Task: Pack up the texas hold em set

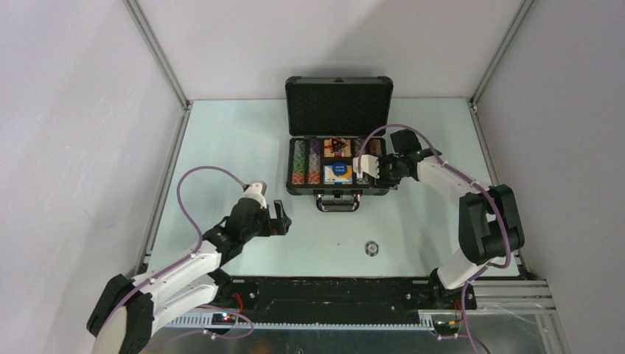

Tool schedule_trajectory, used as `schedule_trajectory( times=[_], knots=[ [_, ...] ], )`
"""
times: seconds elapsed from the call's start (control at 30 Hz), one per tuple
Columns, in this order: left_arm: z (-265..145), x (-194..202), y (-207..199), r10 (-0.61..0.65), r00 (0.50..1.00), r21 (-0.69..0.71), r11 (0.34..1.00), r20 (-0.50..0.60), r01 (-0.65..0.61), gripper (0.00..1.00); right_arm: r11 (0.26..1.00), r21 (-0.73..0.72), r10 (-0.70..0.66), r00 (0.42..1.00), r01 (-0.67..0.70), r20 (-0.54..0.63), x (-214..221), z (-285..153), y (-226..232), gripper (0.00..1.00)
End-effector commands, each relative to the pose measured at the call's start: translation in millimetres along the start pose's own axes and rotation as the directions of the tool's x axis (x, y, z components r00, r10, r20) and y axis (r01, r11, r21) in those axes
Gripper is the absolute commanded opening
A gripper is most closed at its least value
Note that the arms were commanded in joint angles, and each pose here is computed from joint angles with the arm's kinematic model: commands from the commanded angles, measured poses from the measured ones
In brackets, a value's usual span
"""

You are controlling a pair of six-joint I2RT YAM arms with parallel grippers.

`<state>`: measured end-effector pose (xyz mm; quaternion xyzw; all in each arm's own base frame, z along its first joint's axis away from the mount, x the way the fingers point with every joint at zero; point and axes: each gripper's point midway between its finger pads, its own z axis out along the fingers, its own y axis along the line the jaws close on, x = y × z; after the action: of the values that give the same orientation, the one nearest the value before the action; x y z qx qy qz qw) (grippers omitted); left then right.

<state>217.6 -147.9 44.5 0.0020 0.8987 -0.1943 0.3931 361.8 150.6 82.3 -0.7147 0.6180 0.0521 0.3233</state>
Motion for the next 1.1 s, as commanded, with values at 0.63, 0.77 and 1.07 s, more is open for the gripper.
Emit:
schedule_trajectory(
  times=[0.63, 0.77, 1.07],
  knots=[
    [-1, -26, -13, 0.011, 0.998, 0.039, 0.999, 0.067, -0.013, 0.98, 0.998, 0.048, -0.039, 0.999, 0.039, -0.016, -1, 2, -19, 0.33],
    [-1, -26, -13, 0.01, 0.998, 0.04, 0.999, 0.066, -0.013, 0.98, 0.998, 0.051, -0.033, 0.999, 0.035, -0.033, 4, -8, -18, 0.31],
    [0, -25, -13, 0.011, 0.998, 0.039, 0.999, 0.064, -0.014, 0.98, 0.999, 0.04, 0.003, 1.0, -0.003, -0.004, 4, -11, -14, 0.43]
  ],
)
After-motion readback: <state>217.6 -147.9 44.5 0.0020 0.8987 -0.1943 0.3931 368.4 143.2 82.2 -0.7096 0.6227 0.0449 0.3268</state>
